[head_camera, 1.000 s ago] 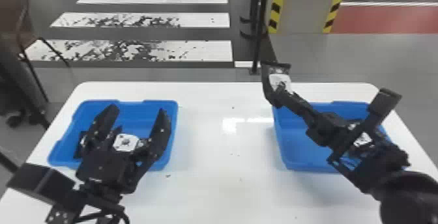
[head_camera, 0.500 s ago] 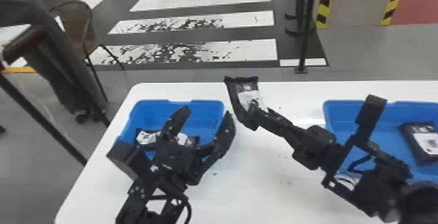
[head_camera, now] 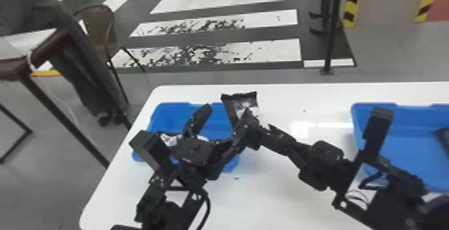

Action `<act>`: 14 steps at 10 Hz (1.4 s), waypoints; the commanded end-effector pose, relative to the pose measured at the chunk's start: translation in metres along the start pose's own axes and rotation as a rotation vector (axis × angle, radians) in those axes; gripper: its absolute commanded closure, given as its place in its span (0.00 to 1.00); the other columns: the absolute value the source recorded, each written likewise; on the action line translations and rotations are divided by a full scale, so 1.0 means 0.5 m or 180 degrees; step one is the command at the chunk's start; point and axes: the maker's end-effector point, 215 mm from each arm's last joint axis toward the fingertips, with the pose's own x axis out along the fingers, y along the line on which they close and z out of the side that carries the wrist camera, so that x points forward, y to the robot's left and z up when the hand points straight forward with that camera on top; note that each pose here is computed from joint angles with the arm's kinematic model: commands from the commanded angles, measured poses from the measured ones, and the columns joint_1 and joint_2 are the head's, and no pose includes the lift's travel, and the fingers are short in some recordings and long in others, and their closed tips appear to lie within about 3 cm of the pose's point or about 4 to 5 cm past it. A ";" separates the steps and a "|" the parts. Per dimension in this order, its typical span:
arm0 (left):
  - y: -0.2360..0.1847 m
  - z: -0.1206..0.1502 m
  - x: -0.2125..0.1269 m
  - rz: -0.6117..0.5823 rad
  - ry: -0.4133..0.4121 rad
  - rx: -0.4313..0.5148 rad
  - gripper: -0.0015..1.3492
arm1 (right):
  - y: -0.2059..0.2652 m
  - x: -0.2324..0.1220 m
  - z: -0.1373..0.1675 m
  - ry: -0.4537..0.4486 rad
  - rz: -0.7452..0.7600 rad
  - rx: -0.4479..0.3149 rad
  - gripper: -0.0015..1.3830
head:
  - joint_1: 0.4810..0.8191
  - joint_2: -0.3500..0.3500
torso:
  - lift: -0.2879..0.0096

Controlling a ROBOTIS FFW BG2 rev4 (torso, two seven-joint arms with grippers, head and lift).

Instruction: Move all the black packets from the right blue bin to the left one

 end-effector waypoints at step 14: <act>0.004 0.079 -0.008 0.0215 -0.0154 0.0365 0.90 | -0.046 -0.011 0.004 -0.0316 -0.0113 0.0336 0.04 | 0.63 0.88 | 0.50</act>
